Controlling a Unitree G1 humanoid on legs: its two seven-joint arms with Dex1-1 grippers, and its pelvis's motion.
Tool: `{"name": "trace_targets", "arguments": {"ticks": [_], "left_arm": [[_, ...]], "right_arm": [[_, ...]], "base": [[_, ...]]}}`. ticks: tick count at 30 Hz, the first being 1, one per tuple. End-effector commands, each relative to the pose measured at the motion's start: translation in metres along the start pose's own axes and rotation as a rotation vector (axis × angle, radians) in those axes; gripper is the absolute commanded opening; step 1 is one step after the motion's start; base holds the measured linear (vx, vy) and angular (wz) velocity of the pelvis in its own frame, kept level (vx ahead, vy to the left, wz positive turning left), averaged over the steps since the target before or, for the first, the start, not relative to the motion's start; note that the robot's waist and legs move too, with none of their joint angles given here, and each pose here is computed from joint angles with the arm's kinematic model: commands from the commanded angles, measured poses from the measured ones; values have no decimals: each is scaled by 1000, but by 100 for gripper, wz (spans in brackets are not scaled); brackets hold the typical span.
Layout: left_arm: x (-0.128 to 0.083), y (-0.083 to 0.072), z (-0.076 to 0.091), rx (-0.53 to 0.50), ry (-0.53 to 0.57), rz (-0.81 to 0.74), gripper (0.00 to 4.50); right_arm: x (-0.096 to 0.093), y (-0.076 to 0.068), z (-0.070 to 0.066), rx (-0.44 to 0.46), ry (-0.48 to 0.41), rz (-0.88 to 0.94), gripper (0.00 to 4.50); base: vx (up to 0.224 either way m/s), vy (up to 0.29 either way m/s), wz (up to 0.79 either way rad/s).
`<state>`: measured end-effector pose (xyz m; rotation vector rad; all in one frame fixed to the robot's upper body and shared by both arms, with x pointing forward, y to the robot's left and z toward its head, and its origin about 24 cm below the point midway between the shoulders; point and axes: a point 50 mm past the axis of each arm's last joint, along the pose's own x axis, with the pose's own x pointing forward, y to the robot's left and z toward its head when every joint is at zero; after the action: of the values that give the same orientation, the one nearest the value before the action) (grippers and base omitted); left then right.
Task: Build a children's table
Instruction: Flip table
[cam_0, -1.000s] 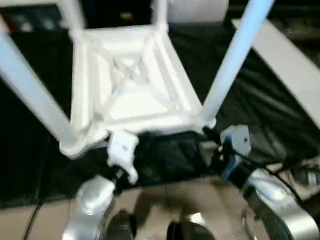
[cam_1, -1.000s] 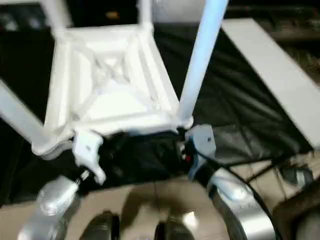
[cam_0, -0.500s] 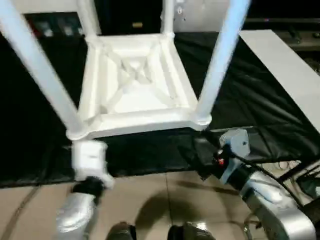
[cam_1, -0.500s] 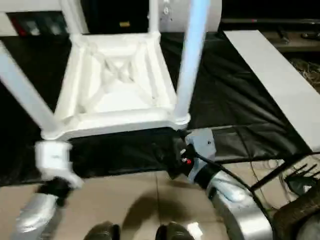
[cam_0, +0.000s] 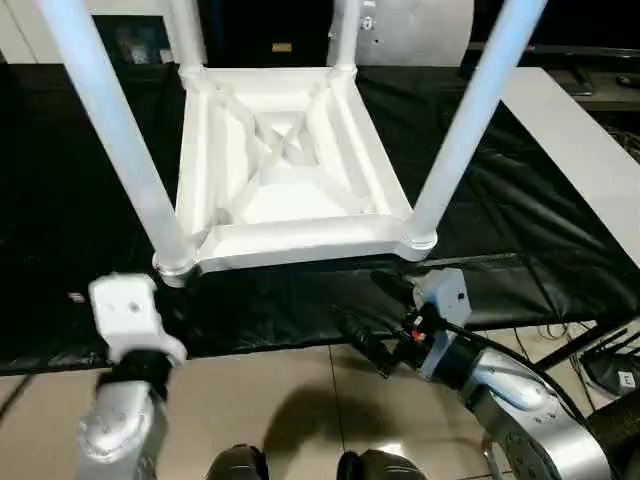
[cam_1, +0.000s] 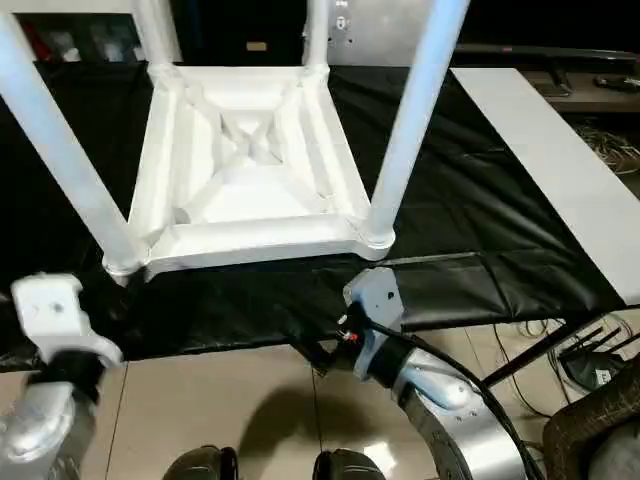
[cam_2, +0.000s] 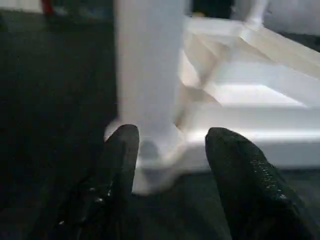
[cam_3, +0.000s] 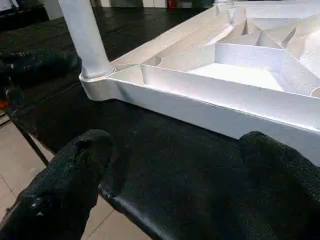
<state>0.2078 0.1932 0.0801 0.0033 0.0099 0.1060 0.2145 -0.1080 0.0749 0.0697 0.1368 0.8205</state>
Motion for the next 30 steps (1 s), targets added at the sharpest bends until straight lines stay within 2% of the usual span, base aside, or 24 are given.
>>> {"name": "trace_targets", "arguments": {"ticks": [1,3,7,8,11,12,15,17,22,25,30], "left_arm": [[3,5,-1,14,5,27,279],[8,6,-1,9,6,3,313],[21,10,-2,34,18,-23,329],[27,12,-4,44,30,-22,352],[36,15,-3,53,14,-29,364],[38,15,-2,38,13,-42,323],[44,15,-3,17,17,-36,324],[47,16,-4,12,20,-30,286],[49,14,-5,-8,11,-20,271],[50,13,-6,-22,15,-20,233],[49,11,-9,-70,32,-12,212]], "right_arm": [[1,-1,-2,-6,7,19,450],[2,1,-3,-7,13,31,450],[6,5,-5,4,20,75,450],[6,6,-5,7,26,85,450],[7,7,-6,-15,39,95,450],[8,7,-6,-14,40,93,450],[10,7,-7,-8,48,97,450],[13,8,-8,-11,52,103,450],[16,10,-6,-22,38,114,450],[16,10,-6,-27,38,118,450],[18,7,-5,-38,32,109,450]], "base": [[0,0,0],[0,0,0],[0,0,0],[0,0,0],[0,0,0],[0,0,0],[0,0,0],[0,0,0],[0,0,0],[0,0,0],[0,0,0]]}}
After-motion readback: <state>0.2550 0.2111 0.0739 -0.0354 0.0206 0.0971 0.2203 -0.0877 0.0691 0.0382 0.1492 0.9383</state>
